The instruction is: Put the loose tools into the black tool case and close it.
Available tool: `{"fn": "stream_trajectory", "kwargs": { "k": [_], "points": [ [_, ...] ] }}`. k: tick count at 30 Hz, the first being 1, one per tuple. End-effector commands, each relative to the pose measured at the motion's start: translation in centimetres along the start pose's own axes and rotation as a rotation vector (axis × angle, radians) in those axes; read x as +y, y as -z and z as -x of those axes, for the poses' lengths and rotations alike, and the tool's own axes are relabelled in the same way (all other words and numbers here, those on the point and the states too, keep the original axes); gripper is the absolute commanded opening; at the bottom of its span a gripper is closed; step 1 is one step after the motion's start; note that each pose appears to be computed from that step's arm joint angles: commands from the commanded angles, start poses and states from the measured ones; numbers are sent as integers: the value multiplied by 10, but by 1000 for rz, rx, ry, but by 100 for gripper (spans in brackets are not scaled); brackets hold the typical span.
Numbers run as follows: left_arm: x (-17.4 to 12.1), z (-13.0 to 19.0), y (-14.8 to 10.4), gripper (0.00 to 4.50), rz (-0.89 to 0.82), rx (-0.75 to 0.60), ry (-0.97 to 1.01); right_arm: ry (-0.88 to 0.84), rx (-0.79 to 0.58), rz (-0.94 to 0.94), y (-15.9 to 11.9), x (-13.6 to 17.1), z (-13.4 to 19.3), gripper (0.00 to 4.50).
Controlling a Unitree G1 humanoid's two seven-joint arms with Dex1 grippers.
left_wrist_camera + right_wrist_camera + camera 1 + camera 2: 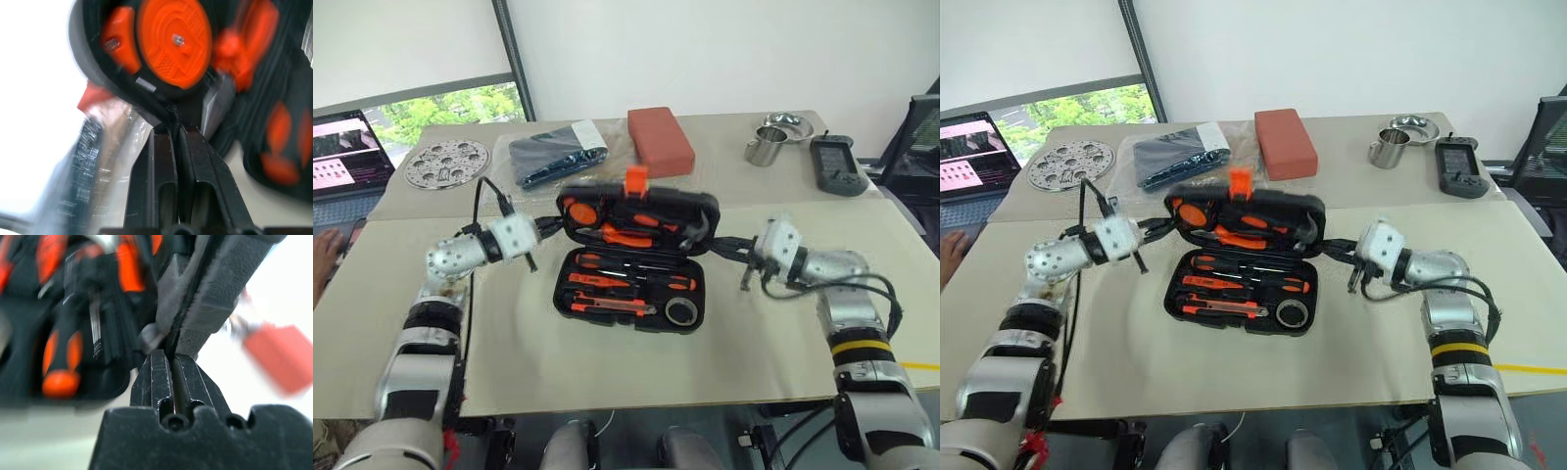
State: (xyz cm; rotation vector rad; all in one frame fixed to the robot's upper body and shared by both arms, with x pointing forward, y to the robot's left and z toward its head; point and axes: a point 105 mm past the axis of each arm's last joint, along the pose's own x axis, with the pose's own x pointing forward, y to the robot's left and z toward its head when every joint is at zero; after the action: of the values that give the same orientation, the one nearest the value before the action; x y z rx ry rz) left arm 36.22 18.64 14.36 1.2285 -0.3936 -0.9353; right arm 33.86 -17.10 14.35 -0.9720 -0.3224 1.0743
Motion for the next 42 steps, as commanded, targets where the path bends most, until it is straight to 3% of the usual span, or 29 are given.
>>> {"fn": "stream_trajectory", "kwargs": {
  "k": [1,2,5,12,15,17,20,22,25,29,32,35,36,38,42],
  "points": [
    [-55,-4,-25,4,-421,-147,332,-230,-110,477,-26,34,-6,0],
    [-65,0,-18,4,-496,-135,403,-275,-99,512,-22,42,-3,0],
    [-85,20,-1,102,-515,-105,501,-334,-84,488,-15,63,7,105],
    [-68,24,13,363,-673,-107,339,-215,-56,490,-12,57,17,342],
    [-63,28,23,448,-663,-63,303,-176,-76,444,-16,62,22,344],
    [-56,34,29,448,-558,10,256,-103,-62,228,-20,67,27,344],
    [-59,42,42,448,-208,172,189,-146,18,-247,-18,95,39,344],
    [-64,40,50,448,50,252,165,-124,29,-507,-26,96,39,344],
    [-68,32,55,448,478,262,138,-125,46,-753,-35,98,35,344],
    [-106,41,38,450,873,149,437,-164,112,-928,-42,111,27,238],
    [-117,47,32,450,926,119,549,-170,142,-979,-44,114,19,141],
    [-114,32,26,450,996,67,545,-150,168,-1007,-41,111,3,42],
    [-111,25,22,422,1014,44,527,-140,167,-1010,-40,108,-2,1],
    [-103,9,10,378,1052,-21,500,-83,172,-1004,-34,97,-11,0],
    [-106,-10,-21,248,1092,-107,554,80,156,-1014,-18,65,-26,0]
  ]
}}
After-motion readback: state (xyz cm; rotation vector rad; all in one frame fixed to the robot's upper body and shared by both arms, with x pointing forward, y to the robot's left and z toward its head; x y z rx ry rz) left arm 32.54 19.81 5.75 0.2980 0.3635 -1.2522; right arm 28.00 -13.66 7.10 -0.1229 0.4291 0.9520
